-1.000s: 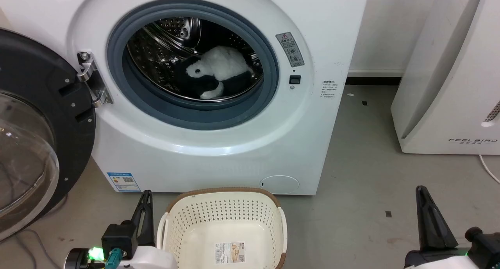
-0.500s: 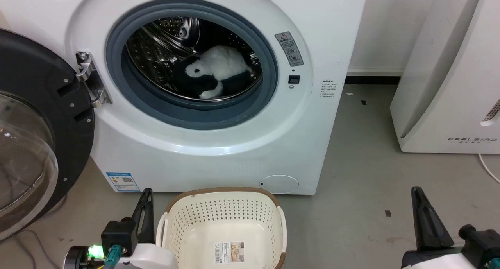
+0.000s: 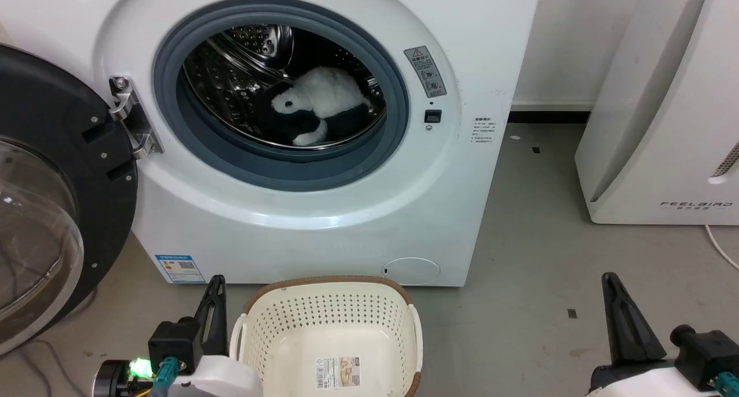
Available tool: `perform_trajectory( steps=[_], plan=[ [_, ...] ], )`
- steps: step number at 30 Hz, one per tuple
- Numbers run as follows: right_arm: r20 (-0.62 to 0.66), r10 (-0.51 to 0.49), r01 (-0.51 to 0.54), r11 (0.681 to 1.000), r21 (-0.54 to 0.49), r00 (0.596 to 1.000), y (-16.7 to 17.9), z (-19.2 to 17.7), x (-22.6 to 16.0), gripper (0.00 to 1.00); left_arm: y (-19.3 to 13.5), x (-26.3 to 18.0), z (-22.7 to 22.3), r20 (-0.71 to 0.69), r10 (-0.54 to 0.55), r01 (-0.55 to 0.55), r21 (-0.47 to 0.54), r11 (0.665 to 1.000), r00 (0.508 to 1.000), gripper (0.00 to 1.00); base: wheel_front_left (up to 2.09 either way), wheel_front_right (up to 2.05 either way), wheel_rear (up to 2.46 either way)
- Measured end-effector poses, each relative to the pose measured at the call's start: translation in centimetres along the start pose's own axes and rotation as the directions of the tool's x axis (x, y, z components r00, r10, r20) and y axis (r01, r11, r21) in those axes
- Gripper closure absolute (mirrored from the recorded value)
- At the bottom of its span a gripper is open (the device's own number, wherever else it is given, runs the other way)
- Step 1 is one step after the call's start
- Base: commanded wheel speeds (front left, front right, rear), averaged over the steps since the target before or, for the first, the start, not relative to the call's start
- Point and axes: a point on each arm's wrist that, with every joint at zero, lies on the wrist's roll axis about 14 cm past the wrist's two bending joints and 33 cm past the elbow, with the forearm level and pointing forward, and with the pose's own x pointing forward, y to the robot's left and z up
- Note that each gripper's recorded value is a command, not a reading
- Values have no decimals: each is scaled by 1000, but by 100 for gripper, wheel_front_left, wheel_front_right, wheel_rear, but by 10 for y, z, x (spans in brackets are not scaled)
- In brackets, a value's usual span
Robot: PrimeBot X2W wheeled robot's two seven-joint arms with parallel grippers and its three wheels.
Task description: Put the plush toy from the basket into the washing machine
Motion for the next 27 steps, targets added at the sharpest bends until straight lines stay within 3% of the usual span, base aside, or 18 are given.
perform_trajectory(
  steps=[27],
  plan=[
    [-50, 15, -17, 999, -46, 999, 4, -6, 3, 100, -5, 4, 5, -14, -20, 20, 0, 1000, 1000, 100, 0, 0, 0]
  ],
)
